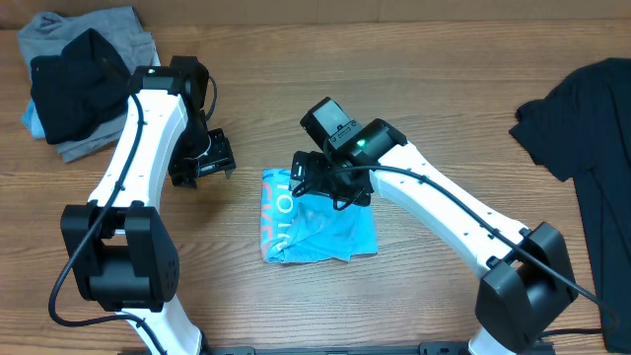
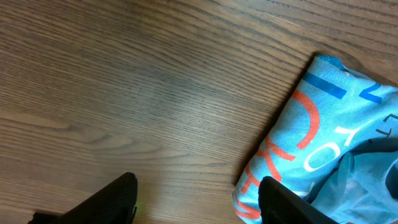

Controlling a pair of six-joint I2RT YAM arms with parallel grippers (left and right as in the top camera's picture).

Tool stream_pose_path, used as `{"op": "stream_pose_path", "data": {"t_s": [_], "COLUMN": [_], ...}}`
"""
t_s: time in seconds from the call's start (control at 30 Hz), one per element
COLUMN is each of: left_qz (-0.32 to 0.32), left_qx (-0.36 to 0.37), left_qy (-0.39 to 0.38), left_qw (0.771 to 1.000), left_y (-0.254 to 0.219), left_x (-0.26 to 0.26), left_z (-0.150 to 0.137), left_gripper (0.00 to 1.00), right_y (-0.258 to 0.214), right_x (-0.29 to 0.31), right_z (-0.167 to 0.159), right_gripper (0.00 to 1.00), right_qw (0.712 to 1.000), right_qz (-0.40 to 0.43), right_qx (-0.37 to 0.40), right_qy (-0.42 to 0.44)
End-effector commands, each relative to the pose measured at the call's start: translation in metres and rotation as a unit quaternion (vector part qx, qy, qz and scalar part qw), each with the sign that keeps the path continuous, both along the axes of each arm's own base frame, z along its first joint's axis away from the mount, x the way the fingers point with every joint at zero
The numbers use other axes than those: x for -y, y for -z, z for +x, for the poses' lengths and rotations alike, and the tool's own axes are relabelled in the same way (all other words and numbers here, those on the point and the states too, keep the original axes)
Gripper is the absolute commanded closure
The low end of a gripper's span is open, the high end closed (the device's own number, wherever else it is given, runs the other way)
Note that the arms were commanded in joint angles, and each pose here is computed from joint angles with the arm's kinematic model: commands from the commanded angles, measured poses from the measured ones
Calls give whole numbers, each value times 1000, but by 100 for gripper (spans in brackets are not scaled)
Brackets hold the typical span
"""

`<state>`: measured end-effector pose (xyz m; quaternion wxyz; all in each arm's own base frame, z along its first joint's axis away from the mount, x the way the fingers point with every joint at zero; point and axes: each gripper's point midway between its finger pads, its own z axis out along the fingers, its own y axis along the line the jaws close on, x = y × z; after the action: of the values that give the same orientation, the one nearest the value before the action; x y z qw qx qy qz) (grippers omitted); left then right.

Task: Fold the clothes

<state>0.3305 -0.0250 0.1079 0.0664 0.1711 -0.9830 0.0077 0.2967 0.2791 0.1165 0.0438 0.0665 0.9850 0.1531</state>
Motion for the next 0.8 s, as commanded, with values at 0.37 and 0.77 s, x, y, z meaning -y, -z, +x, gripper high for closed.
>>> {"op": "stream_pose_path", "data": {"t_s": [0.37,0.77], "left_qz": [0,-1], "left_qx": [11,18], "left_qy": [-1,-2], "left_qw": [1000,1000], "left_y": [-7,-7], "left_x": [1,1], "left_z": [-1,3], "left_gripper": [34,31], "right_y": [39,38], "right_x": [-3,0], "right_z": [16,24], "right_gripper": [1,0], "right_qw": [995,966], "right_qz": [-41,-71], "right_qx": [18,78], "right_qy": [-84,-235]}}
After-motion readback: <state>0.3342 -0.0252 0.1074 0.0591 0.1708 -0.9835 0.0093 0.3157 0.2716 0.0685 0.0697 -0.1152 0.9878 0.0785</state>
